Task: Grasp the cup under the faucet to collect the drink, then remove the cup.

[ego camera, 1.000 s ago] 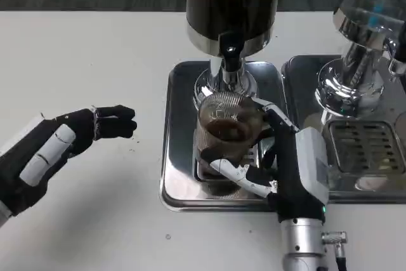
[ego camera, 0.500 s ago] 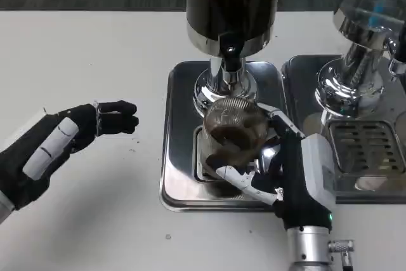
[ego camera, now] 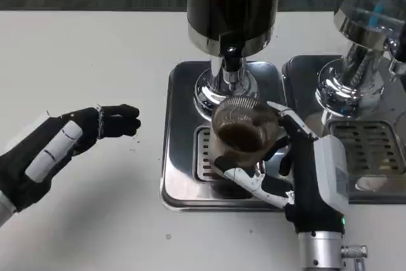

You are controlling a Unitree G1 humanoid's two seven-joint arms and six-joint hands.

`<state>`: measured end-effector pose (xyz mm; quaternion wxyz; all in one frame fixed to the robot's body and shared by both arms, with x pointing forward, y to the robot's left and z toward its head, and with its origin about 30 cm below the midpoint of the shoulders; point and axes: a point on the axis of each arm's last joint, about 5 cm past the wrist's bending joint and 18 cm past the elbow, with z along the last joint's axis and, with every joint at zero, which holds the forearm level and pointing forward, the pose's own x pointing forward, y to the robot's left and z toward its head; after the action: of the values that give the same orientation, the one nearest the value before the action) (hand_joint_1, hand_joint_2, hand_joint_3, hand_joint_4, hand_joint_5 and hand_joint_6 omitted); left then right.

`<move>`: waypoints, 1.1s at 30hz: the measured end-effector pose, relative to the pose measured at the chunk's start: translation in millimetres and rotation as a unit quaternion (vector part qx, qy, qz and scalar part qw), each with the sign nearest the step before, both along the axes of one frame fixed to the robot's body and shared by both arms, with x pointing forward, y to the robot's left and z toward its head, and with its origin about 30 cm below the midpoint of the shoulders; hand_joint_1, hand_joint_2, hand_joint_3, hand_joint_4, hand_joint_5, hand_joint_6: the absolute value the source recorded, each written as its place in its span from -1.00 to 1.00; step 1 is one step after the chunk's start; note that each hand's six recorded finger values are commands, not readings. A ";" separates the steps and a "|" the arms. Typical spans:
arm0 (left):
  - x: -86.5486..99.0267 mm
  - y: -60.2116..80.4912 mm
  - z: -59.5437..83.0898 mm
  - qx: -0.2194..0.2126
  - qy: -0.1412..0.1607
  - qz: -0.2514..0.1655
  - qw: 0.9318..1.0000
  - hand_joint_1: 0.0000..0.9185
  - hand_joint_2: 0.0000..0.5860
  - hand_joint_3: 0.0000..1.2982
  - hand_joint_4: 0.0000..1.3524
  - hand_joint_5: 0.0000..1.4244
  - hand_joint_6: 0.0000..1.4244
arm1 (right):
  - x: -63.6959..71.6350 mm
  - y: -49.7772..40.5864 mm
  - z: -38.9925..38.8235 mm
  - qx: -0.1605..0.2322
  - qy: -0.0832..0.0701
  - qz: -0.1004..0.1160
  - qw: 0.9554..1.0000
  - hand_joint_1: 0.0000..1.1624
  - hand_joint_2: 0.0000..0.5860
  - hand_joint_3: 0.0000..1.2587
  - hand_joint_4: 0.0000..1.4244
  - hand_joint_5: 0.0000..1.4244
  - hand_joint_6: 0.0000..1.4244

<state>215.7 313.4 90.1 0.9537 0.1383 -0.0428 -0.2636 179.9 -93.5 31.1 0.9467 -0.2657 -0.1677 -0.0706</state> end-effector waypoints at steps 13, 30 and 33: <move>4.4 -6.3 5.6 0.024 -0.029 -0.025 0.999 -1.00 -0.37 -0.51 -0.60 -0.66 -0.76 | -12.1 -16.1 4.7 -0.013 0.006 -0.012 1.000 0.31 -0.32 -0.03 -0.01 0.29 0.72; 16.4 -23.2 24.6 0.077 -0.116 -0.082 0.987 -1.00 -0.42 -0.65 -0.80 -0.84 -0.86 | -29.1 -28.6 13.9 -0.018 0.005 -0.021 1.000 0.45 -0.39 -0.02 -0.01 0.31 0.77; 17.5 -26.4 28.3 0.090 -0.132 -0.096 0.982 -1.00 -0.42 -0.66 -0.81 -0.84 -0.87 | -32.8 -32.0 15.8 -0.021 0.005 -0.021 1.000 0.45 -0.39 -0.01 -0.01 0.31 0.77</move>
<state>233.2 286.9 118.3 0.8936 0.2528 -0.1577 -0.3358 147.1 -125.5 46.9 0.9400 -0.2894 -0.1590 -0.0857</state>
